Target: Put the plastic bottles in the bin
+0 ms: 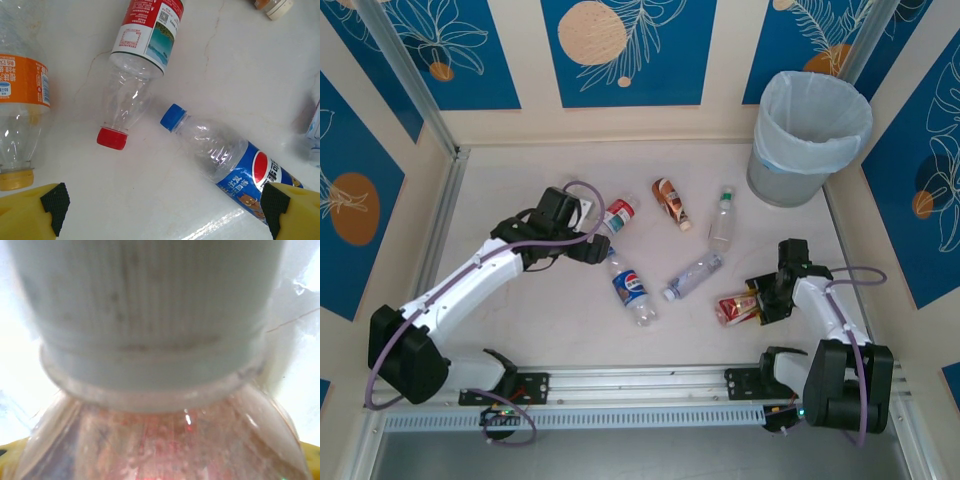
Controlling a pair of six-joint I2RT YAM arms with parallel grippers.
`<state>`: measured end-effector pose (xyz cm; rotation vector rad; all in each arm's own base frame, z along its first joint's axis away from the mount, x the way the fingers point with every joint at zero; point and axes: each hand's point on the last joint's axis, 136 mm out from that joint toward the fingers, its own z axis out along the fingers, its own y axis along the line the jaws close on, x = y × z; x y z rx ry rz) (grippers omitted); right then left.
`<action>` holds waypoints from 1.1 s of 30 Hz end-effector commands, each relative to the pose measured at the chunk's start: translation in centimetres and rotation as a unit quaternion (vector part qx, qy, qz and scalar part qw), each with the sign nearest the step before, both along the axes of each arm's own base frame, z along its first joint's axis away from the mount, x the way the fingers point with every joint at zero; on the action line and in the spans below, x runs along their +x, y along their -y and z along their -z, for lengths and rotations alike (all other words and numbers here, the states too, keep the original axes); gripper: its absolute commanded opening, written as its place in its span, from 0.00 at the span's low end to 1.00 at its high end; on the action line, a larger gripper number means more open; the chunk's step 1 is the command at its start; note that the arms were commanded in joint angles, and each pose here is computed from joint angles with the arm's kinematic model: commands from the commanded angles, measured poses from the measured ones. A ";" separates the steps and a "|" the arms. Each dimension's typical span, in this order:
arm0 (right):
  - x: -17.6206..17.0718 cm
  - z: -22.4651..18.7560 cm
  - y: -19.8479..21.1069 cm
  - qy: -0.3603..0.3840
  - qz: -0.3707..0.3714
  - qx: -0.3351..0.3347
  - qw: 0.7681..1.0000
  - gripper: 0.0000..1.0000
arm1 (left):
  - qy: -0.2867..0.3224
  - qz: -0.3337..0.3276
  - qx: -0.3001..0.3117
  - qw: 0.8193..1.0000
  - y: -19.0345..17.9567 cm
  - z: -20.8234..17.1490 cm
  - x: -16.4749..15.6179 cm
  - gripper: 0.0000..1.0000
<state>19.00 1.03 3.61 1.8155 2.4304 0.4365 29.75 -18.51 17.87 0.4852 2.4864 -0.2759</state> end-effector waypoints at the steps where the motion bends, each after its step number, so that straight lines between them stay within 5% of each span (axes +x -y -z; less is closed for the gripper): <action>1: 0.9 -1.4 -0.9 0.046 0.009 0.021 0.999 0.52 | 0.004 0.007 0.011 1.000 0.1 -0.5 0.3 0.99; 9: 2.5 -4.3 -1.1 0.129 -0.013 0.016 0.991 0.49 | -0.013 0.003 0.008 1.000 0.4 0.2 0.5 0.99; 14: 4.7 -6.7 -1.6 0.196 -0.028 0.020 0.980 0.49 | -0.054 -0.010 -0.048 0.997 2.0 -0.3 -0.1 0.99; 26: 10.7 -14.2 -2.9 0.394 -0.082 -0.035 0.915 0.48 | 0.025 -0.148 -0.198 0.969 2.5 0.4 3.2 0.99; 33: 13.4 -18.0 -4.5 0.477 -0.078 -0.064 0.873 0.48 | 0.050 -0.089 -0.270 0.957 6.3 -3.1 4.8 0.99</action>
